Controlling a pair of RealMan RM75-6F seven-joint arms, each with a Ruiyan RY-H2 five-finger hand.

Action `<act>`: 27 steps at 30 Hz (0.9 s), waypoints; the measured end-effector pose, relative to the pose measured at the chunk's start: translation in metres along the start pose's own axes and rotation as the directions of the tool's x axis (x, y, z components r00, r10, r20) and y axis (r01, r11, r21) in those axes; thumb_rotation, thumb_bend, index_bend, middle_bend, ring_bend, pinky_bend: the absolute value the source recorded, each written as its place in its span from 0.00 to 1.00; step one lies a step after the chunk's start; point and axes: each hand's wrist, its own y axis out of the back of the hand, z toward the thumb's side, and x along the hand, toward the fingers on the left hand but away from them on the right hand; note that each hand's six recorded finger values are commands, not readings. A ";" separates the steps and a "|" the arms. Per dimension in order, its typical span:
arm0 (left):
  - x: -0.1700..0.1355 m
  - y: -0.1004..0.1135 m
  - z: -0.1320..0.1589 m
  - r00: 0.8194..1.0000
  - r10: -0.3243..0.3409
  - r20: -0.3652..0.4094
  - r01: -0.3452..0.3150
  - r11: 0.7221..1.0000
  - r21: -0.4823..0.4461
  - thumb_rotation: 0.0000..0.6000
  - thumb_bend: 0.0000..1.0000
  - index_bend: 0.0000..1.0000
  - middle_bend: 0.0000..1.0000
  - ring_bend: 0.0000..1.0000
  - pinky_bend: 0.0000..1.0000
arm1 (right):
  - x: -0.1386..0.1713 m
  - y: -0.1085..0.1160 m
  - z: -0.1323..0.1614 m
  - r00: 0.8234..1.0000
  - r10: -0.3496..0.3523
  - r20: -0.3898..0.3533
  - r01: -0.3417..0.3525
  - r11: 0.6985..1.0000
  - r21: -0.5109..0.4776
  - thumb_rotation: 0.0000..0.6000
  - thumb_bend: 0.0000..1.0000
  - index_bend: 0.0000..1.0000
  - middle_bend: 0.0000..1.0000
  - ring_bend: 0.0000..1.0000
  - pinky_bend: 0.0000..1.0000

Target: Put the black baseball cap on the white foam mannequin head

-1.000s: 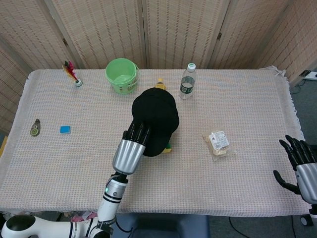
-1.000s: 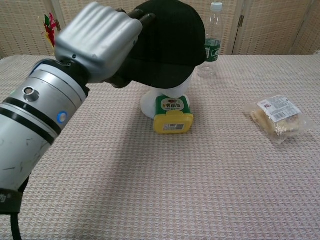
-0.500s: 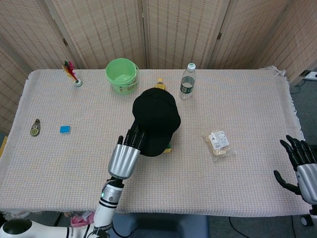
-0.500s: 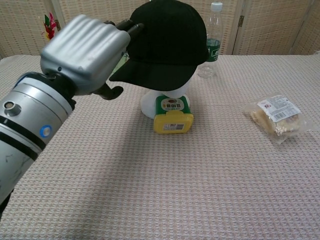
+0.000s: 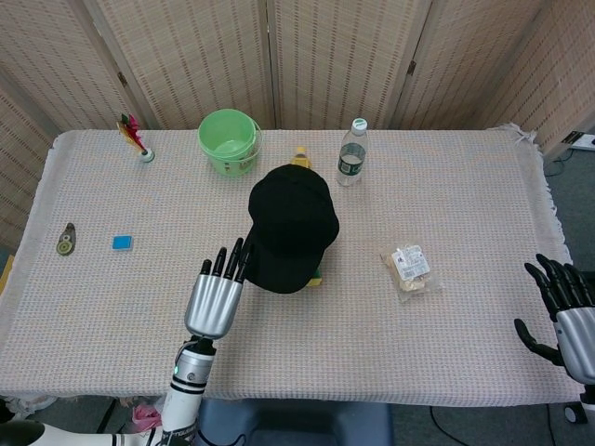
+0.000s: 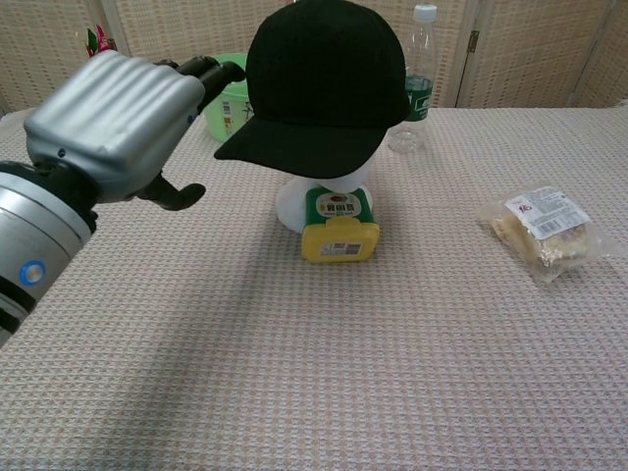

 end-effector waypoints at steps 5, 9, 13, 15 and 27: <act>-0.002 -0.003 -0.019 0.999 -0.023 -0.033 0.021 0.998 -0.056 1.00 0.27 0.11 0.15 0.26 0.52 | -0.002 -0.001 -0.001 1.000 0.005 0.007 -0.005 1.000 0.002 1.00 0.33 0.00 0.00 0.00 0.00; -0.004 0.001 -0.039 0.998 -0.028 -0.057 0.024 0.997 -0.069 1.00 0.27 0.11 0.15 0.26 0.52 | -0.002 -0.001 -0.002 1.000 0.005 0.014 -0.005 1.000 0.002 1.00 0.33 0.00 0.00 0.00 0.00; -0.006 0.005 -0.062 0.997 -0.026 -0.077 0.020 0.997 -0.080 1.00 0.27 0.11 0.15 0.26 0.52 | -0.002 -0.002 -0.001 1.000 0.005 0.014 -0.005 1.000 0.005 1.00 0.33 0.00 0.00 0.00 0.00; -0.007 0.005 -0.072 0.996 -0.023 -0.081 0.015 0.995 -0.098 1.00 0.27 0.12 0.15 0.26 0.52 | -0.001 -0.001 0.000 1.000 0.003 0.013 -0.003 1.000 0.006 1.00 0.33 0.00 0.00 0.00 0.00; -0.009 -0.015 -0.136 0.991 -0.084 -0.103 0.059 0.973 -0.225 1.00 0.27 0.13 0.15 0.22 0.49 | 0.001 -0.004 0.003 1.000 -0.001 0.013 0.001 1.000 0.023 1.00 0.33 0.00 0.00 0.00 0.00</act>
